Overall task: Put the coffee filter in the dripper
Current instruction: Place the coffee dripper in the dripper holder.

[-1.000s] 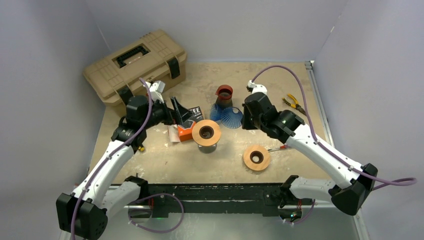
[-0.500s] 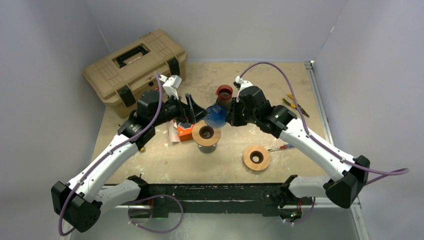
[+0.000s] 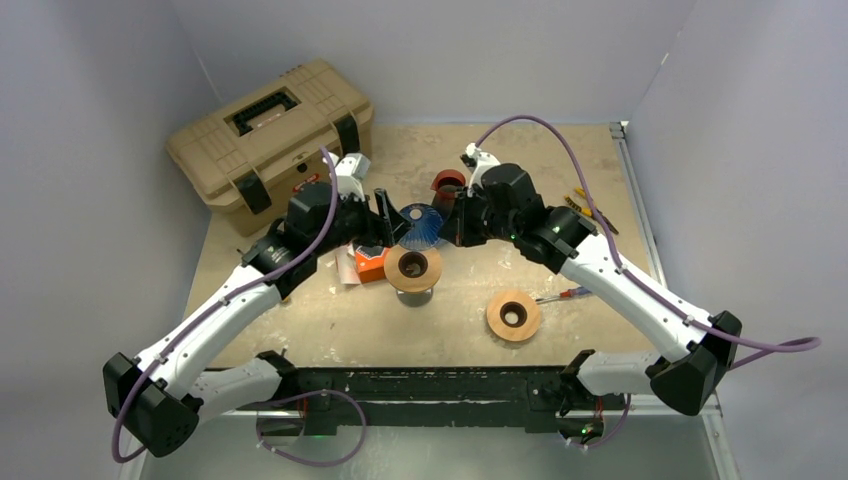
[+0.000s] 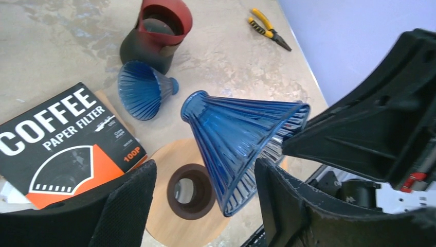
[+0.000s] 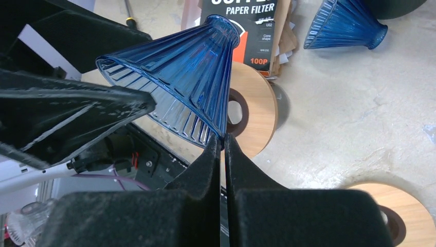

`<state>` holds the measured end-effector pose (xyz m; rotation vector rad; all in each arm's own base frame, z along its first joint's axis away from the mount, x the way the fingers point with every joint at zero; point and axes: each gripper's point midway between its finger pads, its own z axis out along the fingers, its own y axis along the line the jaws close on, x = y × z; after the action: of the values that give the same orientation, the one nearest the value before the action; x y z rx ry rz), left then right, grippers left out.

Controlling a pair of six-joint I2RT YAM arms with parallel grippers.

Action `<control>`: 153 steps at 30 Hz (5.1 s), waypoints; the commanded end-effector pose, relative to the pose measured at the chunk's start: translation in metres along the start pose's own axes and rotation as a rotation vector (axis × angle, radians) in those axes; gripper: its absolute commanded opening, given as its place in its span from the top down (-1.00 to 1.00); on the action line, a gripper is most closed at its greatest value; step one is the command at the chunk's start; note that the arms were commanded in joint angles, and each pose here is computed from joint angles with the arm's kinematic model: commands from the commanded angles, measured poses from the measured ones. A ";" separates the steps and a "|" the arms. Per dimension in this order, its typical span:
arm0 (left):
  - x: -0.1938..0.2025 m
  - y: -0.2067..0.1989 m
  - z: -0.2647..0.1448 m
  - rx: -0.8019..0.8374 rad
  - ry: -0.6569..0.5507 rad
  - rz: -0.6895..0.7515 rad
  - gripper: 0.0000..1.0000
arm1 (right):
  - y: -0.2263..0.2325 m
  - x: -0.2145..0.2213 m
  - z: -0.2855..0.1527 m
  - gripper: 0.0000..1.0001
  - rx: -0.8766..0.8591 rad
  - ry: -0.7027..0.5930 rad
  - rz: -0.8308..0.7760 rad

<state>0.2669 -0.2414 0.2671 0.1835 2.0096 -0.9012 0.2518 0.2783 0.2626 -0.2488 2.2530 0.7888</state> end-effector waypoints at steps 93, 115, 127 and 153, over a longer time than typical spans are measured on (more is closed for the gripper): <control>0.038 0.009 0.009 -0.207 0.451 -0.099 1.00 | 0.015 -0.053 -0.049 -0.98 -0.081 -0.314 -0.147; 0.037 0.011 -0.003 -0.226 0.453 -0.085 1.00 | 0.010 -0.047 -0.036 -0.98 -0.071 -0.295 -0.144; 0.046 0.015 0.002 -0.227 0.464 -0.092 1.00 | 0.009 -0.046 -0.035 -0.98 -0.065 -0.293 -0.142; 0.061 0.021 0.006 -0.228 0.497 -0.105 0.99 | 0.007 -0.035 -0.027 -0.98 -0.072 -0.251 -0.141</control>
<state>0.2429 -0.2364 0.1990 0.1680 2.6327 -0.6760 0.2556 0.2637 0.3004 -0.3142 1.9805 0.7782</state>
